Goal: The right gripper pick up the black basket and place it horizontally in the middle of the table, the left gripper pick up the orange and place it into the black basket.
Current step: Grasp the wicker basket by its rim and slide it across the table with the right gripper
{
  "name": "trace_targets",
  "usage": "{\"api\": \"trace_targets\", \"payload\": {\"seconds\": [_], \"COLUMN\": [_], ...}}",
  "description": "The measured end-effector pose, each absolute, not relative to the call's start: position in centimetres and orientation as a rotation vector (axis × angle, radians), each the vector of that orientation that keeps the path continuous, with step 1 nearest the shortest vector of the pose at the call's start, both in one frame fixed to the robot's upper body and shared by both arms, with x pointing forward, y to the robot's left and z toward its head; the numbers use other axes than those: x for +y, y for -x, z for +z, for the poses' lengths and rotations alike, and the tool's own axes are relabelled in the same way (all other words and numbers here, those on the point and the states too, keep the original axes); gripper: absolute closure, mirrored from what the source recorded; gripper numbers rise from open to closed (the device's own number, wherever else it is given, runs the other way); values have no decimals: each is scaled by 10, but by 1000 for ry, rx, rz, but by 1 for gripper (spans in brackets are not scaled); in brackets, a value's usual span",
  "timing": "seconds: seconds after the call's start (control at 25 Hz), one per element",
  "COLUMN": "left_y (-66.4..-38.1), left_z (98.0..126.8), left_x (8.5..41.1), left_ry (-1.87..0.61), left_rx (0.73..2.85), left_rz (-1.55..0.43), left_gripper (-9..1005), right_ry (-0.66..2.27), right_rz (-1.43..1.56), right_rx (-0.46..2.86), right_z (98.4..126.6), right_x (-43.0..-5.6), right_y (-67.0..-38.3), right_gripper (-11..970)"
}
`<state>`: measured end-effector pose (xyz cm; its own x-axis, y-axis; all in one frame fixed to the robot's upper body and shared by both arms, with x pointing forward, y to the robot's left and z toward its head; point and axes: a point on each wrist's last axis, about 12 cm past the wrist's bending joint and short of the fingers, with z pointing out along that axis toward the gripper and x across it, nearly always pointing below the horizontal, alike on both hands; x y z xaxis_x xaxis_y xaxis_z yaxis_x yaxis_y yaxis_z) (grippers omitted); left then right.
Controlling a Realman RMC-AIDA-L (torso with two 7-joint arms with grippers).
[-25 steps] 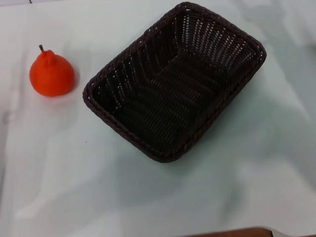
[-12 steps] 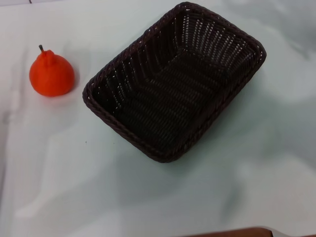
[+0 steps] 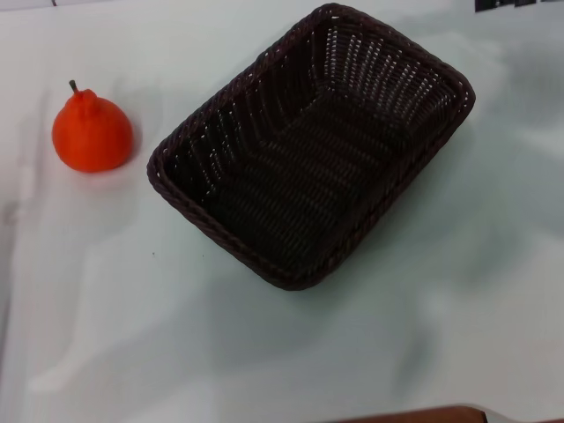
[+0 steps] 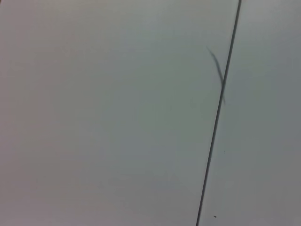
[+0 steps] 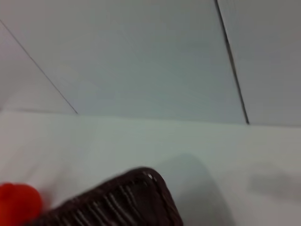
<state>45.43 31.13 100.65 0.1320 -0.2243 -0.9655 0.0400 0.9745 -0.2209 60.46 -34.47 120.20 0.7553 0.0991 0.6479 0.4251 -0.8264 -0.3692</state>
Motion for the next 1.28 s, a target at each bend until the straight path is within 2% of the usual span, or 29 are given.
{"api": "trace_targets", "payload": {"seconds": [0.44,0.96,1.28], "left_y": [-447,-443,-443], "left_z": [1002,1001,1001], "left_x": [308,306,305], "left_ry": [165,150,144], "left_rx": [1445,1450,1450], "left_rz": [-225,-243,-248], "left_gripper": [79,78,78], "right_ry": [2561,2580,2574], "right_rz": [-659,-679,-712], "right_rx": [-516,-545,-564], "right_z": [1174,1143,1140], "right_x": [-298,-264,-260], "right_y": [-632,-640,-639], "right_gripper": [170,195,256]}}
